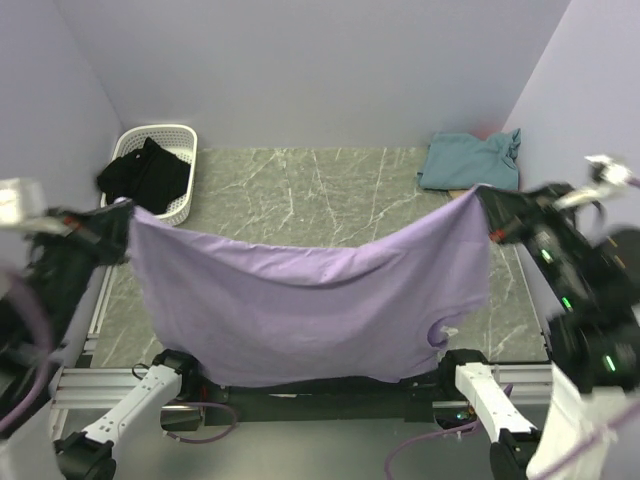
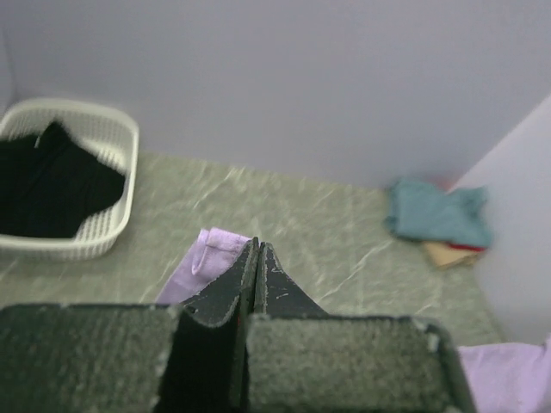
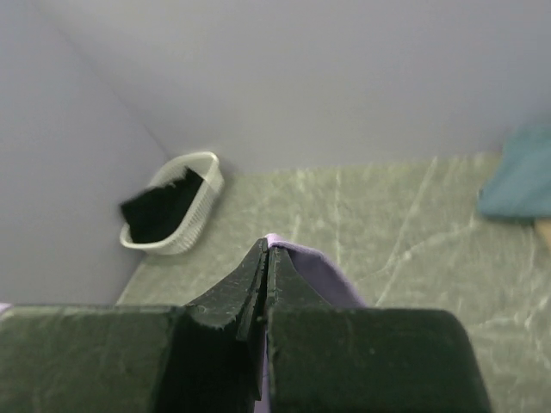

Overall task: Fold and stack the t-shirts
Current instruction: Flatten the tshirt out

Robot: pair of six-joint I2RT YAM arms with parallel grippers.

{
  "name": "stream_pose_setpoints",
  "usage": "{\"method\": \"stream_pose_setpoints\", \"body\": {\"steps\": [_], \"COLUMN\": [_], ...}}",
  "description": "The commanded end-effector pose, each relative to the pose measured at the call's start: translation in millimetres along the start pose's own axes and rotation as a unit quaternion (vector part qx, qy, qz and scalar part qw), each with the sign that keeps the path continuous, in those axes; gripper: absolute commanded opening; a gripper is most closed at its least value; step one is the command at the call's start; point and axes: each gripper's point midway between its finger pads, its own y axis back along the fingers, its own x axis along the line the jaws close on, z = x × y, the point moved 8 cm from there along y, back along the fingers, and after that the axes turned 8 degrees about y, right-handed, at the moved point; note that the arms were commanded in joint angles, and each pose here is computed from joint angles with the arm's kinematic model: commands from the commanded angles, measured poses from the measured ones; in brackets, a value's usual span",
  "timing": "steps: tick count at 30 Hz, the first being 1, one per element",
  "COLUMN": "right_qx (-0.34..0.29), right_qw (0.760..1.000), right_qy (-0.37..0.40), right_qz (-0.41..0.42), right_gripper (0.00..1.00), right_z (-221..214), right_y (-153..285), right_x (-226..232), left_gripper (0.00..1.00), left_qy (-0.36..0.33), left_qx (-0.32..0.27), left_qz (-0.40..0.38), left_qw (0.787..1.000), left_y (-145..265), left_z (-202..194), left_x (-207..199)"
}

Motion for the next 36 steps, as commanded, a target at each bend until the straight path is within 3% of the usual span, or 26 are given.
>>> {"method": "stream_pose_setpoints", "body": {"steps": [1, 8, 12, 17, 19, 20, 21, 23, 25, 26, 27, 29, 36], "right_qx": [0.03, 0.099, 0.16, 0.202, 0.243, 0.236, 0.264, 0.253, 0.278, 0.266, 0.282, 0.273, 0.296], "right_qw": [0.998, 0.99, 0.979, 0.97, 0.958, 0.961, 0.952, 0.955, 0.946, 0.95, 0.945, 0.947, 0.935], "right_qy": [-0.036, -0.074, -0.096, -0.108, -0.121, -0.12, -0.128, -0.127, -0.135, -0.132, -0.136, -0.135, -0.126], "right_qz": [-0.046, -0.064, -0.081, -0.081, -0.095, -0.085, -0.093, -0.087, -0.099, -0.093, -0.097, -0.097, -0.152], "right_gripper": [0.0, 0.0, 0.0, 0.0, 0.0, 0.0, 0.0, 0.0, 0.0, 0.0, 0.0, 0.0, 0.0], "right_z": [-35, -104, -152, -176, -205, -195, -219, -213, -239, -225, -245, -237, -268], "right_y": [-72, -144, -192, -250, -280, -294, -311, -336, -360, -372, -383, -397, -416], "right_x": [-39, -79, -107, -131, -149, -149, -162, -168, -183, -183, -192, -194, -220], "left_gripper": [0.01, 0.01, 0.01, 0.01, 0.01, 0.01, 0.01, 0.01, 0.01, 0.01, 0.01, 0.01, 0.01], "left_qy": [0.011, 0.035, 0.034, -0.004, -0.014, -0.014, -0.016, -0.023, -0.03, -0.029, -0.029, -0.036, -0.038], "left_qx": [0.025, 0.118, 0.105, 0.149, 0.165, 0.164, 0.163, 0.161, 0.19, 0.185, 0.188, 0.196, 0.187], "left_qz": [0.084, 0.106, 0.135, 0.19, 0.205, 0.203, 0.206, 0.215, 0.235, 0.233, 0.239, 0.248, 0.27], "left_qw": [0.996, 0.987, 0.985, 0.97, 0.965, 0.965, 0.965, 0.963, 0.953, 0.954, 0.952, 0.948, 0.944], "left_y": [-77, -167, -207, -264, -289, -300, -309, -338, -361, -376, -385, -405, -434], "left_z": [-46, -141, -167, -210, -233, -236, -241, -260, -286, -281, -283, -297, -303], "left_x": [22, 46, 59, 82, 95, 96, 102, 115, 141, 141, 152, 170, 227]}}
